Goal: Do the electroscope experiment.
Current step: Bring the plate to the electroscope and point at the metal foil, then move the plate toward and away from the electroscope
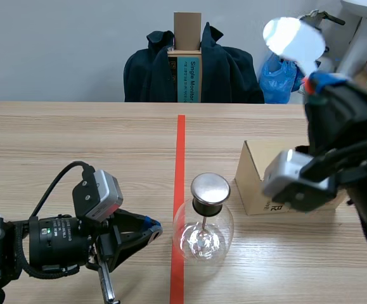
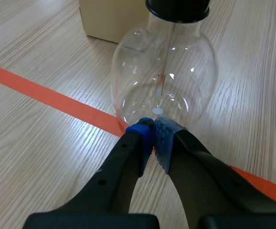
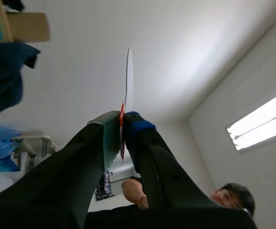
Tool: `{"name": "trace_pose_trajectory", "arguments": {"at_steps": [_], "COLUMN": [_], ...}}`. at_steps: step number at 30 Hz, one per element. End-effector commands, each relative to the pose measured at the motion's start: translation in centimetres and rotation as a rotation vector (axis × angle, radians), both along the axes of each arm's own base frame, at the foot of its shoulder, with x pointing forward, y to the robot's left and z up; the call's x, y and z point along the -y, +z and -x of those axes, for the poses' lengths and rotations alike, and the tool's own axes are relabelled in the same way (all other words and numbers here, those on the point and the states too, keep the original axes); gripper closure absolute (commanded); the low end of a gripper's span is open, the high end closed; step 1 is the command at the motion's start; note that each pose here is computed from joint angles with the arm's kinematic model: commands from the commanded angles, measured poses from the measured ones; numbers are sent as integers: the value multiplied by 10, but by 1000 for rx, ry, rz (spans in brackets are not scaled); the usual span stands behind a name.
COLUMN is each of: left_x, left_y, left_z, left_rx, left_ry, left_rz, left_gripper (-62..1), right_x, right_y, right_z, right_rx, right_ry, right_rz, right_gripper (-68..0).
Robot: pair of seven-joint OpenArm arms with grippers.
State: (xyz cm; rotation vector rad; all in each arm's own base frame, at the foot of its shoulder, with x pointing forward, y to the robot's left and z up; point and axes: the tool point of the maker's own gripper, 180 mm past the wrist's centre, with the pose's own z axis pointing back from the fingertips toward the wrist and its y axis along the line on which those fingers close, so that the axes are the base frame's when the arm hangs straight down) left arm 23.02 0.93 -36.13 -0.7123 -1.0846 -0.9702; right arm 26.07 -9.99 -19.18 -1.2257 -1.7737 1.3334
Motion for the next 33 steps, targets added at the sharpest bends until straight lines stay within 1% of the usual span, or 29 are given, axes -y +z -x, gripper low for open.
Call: {"name": "trace_pose_trajectory", "arguments": {"at_steps": [1,7,10,12,15,19,21,25,29,33], "left_x": [5,5,5,5,5,5,5,5,5,5], "left_y": [11,10,11,11,11,11,11,11,10,10], "left_z": [-4,-4,-4,-4,-4,-4,-4,-4,-4,-4], "left_rx": [26,25,25,25,25,25,25,25,25,25], "left_ry": [1,1,1,1,1,1,1,1,1,1], "left_rz": [33,28,29,29,29,29,29,29,29,29], "left_gripper": [-27,-27,-27,-27,-27,-27,-27,-27,-27,-27], "right_x": [2,-7,-9,-9,-9,-13,-16,-24,-34,-43], "right_y": [-11,-62,-80,-89,-93,-91,-91,-92,-90,-92], "right_z": [1,11,17,20,21,24,26,35,47,57], "right_rx": [-20,-158,-207,-229,-240,-232,-230,-231,-211,-214], "right_ry": [0,48,71,81,86,116,136,199,275,340], "right_rz": [14,34,49,56,60,55,60,65,81,94], "right_gripper": [-9,-9,-9,-9,-9,-10,-10,-10,-10,-10]}}
